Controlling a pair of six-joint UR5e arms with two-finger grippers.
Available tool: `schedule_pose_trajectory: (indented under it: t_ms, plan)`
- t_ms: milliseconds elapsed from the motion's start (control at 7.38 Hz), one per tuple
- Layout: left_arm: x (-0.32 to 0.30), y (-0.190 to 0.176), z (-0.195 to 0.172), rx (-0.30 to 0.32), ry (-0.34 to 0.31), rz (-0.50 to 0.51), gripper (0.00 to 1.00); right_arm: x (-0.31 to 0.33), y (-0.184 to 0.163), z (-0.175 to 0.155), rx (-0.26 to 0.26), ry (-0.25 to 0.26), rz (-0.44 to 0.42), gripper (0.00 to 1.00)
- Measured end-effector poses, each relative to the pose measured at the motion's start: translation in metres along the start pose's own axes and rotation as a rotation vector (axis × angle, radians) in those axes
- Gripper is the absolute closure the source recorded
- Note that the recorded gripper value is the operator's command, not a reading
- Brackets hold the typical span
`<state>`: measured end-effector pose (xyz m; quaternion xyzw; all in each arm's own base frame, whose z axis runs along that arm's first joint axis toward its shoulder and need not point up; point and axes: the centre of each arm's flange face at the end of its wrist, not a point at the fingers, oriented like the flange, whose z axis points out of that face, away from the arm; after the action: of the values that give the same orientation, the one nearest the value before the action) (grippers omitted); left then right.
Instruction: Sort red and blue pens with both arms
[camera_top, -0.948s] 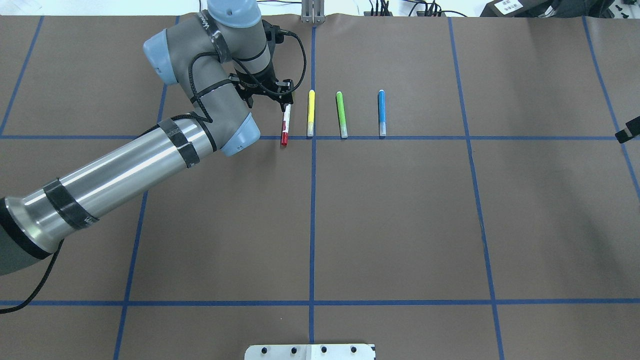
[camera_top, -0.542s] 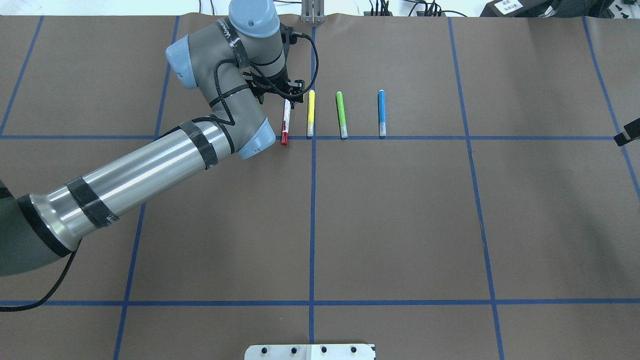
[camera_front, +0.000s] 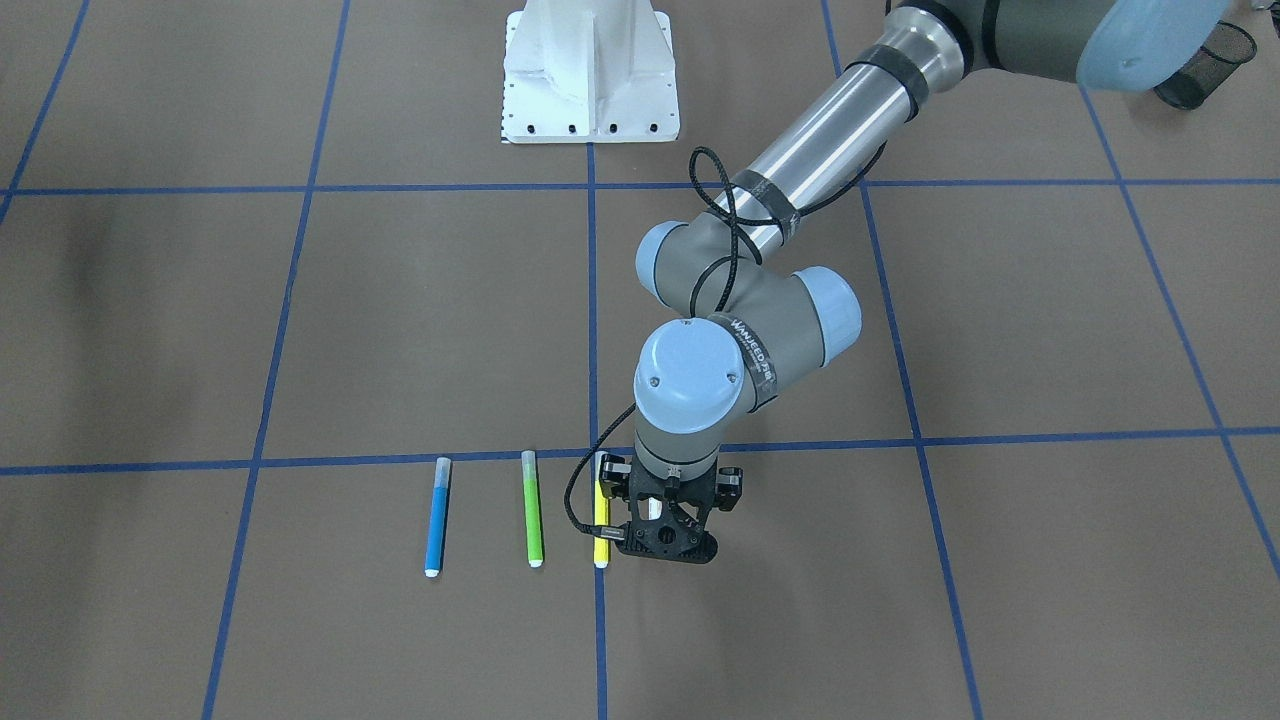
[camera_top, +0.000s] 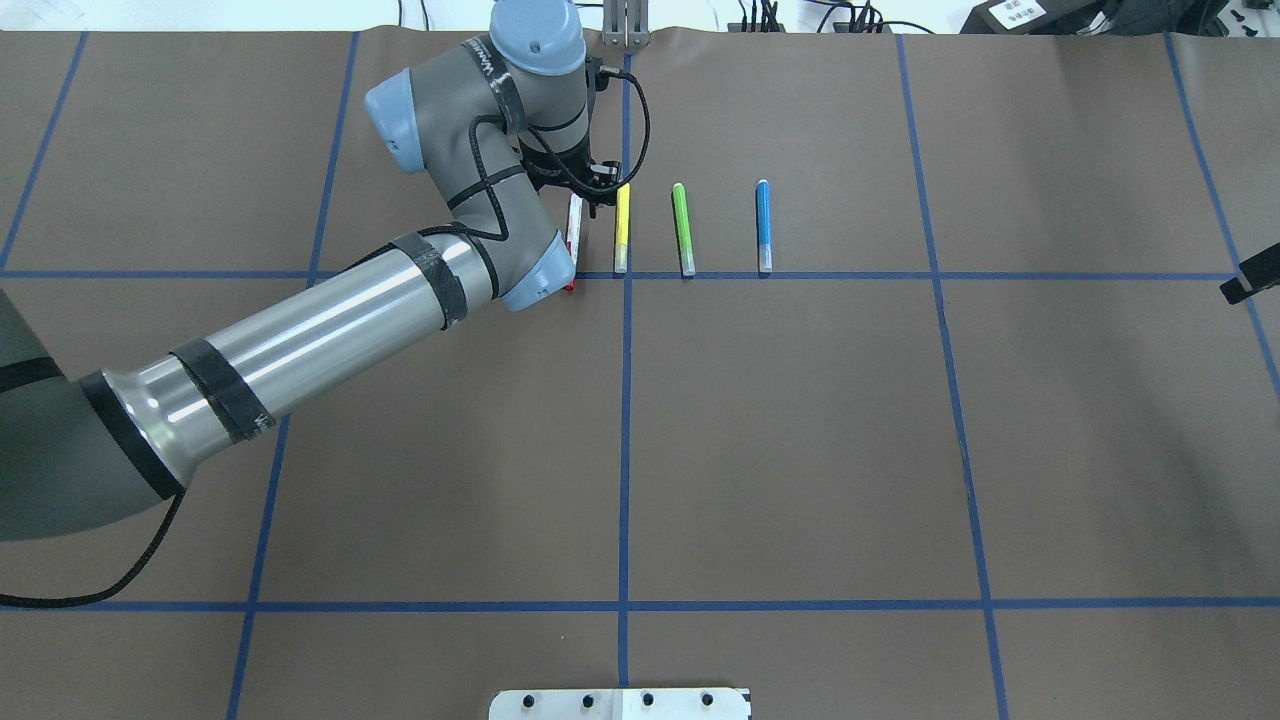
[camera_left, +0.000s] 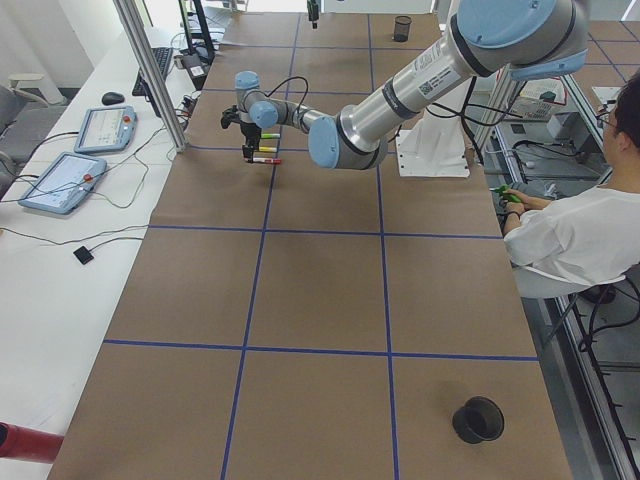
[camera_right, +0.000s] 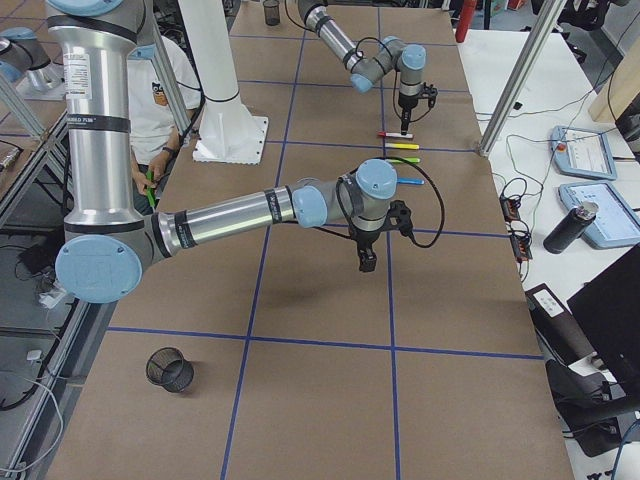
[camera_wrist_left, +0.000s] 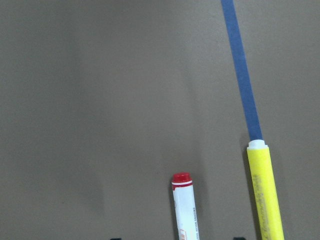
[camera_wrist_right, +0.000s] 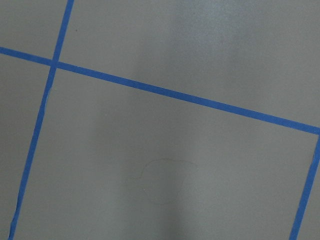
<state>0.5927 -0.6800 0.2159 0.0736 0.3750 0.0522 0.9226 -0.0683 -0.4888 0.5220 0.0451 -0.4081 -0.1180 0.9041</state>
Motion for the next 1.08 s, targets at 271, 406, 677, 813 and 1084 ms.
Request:
schedule_pose_trajectory:
  t_ms: [271,406,677,813,1084]
  plan:
    - [0.005,-0.001,0.003,-0.013,0.0,-0.044,0.32,0.0,0.003,0.005,-0.012,-0.005,0.002,0.0]
    - [0.007,-0.001,0.003,-0.016,0.002,-0.055,0.33,0.0,0.004,0.007,-0.016,-0.006,0.003,0.0]
    - [0.008,0.0,0.004,-0.02,0.004,-0.062,0.33,0.0,0.006,0.01,-0.024,-0.006,0.004,0.0]
    - [0.009,0.001,0.004,-0.027,0.006,-0.065,0.34,0.0,0.007,0.011,-0.027,-0.006,0.005,0.0]
    - [0.011,0.005,0.009,-0.044,0.008,-0.067,0.39,0.0,0.009,0.013,-0.03,-0.009,0.006,0.0]
